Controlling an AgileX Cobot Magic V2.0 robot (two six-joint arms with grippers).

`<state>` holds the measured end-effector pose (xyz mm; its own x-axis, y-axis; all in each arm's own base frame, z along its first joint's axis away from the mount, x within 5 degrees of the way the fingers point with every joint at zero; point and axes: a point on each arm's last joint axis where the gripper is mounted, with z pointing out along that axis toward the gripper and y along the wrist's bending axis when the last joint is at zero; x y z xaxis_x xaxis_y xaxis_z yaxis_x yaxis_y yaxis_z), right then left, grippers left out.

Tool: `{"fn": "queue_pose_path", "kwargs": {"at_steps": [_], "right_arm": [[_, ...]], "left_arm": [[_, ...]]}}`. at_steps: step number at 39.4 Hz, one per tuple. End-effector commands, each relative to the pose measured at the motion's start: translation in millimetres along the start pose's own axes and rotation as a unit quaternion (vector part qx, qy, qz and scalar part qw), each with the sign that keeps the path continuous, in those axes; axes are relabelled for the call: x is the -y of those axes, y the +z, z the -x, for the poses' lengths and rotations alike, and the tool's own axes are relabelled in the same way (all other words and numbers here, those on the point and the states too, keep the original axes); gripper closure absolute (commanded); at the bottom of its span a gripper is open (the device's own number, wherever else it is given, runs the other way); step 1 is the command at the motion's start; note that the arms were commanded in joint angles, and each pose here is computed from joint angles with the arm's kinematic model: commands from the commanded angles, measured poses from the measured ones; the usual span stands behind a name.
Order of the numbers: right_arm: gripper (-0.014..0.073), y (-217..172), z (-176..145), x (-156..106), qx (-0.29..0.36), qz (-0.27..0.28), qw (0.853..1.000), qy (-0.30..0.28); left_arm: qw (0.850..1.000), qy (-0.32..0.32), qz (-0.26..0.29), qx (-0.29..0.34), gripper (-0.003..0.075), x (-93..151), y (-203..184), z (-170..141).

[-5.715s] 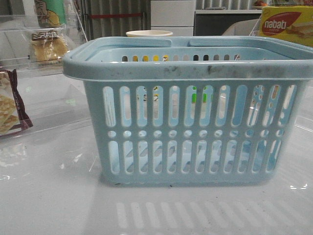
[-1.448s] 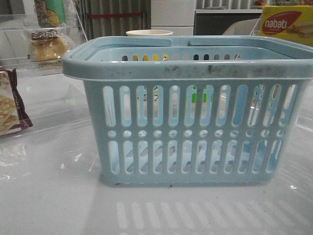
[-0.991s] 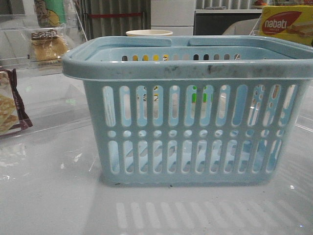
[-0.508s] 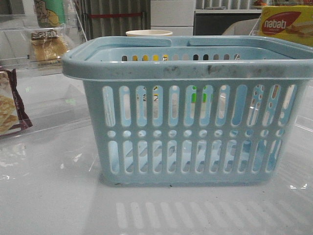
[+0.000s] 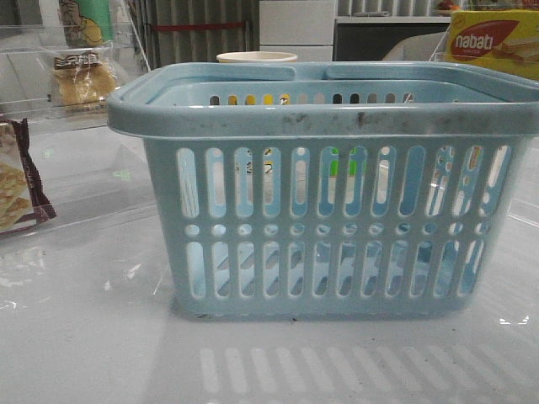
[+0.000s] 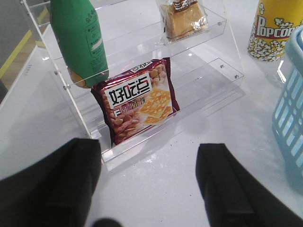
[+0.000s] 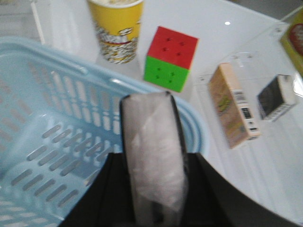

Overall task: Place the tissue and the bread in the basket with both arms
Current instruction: 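Lift the tissue pack with the right gripper and lower it into the basket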

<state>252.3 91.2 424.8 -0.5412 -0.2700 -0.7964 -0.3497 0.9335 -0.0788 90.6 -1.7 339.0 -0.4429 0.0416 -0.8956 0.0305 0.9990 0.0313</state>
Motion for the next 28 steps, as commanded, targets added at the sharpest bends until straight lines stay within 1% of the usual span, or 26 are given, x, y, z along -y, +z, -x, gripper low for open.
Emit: {"fn": "queue_pose_path", "kwargs": {"at_steps": [1,5,11,20,28], "right_arm": [[0.0433,-2,7,-19,0.05,0.03,0.998,-0.022],[0.0433,19,-2,-34,0.03,0.054,0.998,-0.029],[0.0433,51,-11,-44,-0.012,0.073,0.997,-0.02],[0.043,103,-24,-53,-0.071,0.078,0.994,-0.018],[0.0417,140,-39,-58,-0.115,0.078,0.99,-0.021]], "left_arm": [[0.999,0.001,-0.003,0.049,0.0227,0,-3,15],[0.999,0.001,-0.003,0.049,0.0227,0,-3,15],[0.999,0.001,-0.003,0.049,0.0227,0,-3,15],[0.999,0.001,-0.003,0.049,0.0227,0,-3,15],[0.999,0.001,-0.003,0.049,0.0227,0,-3,15]]}}
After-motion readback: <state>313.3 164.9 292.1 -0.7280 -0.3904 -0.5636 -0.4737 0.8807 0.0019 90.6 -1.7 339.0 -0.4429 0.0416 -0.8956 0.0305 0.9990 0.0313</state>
